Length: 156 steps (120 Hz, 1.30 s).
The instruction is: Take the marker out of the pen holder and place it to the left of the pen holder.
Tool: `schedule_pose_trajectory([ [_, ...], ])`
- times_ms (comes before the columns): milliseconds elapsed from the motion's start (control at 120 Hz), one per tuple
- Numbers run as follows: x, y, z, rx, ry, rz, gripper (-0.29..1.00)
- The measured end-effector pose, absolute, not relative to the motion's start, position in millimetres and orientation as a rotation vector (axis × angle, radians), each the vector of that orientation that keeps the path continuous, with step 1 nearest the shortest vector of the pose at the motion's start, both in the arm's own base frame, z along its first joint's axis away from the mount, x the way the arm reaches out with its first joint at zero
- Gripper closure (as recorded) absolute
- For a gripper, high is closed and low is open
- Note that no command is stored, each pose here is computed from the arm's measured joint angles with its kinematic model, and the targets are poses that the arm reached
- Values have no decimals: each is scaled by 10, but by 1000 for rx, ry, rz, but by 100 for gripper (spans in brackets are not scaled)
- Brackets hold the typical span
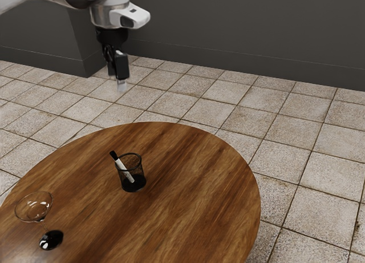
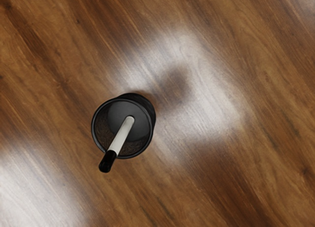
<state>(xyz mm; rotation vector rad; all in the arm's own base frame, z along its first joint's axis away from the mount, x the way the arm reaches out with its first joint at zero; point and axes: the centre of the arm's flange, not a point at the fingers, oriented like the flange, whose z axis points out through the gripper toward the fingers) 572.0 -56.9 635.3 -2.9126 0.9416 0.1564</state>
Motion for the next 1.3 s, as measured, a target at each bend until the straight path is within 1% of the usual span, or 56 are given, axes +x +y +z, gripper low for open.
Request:
schedule_pose_trajectory([
  [108,5703,-591,6385,-2907,946,149,0],
  [192,5737,-537,6271,-2913,933,183,0],
  [367,5969,-234,5544,-2971,873,381,0],
  [533,6052,43,5024,-3015,832,473,6],
  [758,6120,326,4688,-3057,845,411,14],
  [917,6171,561,4362,-3102,855,398,24],
  [1092,6218,652,4089,-3136,896,370,33],
  [1192,6152,783,3949,-3157,889,374,36],
  [1300,6018,700,3951,-3153,920,373,37],
])
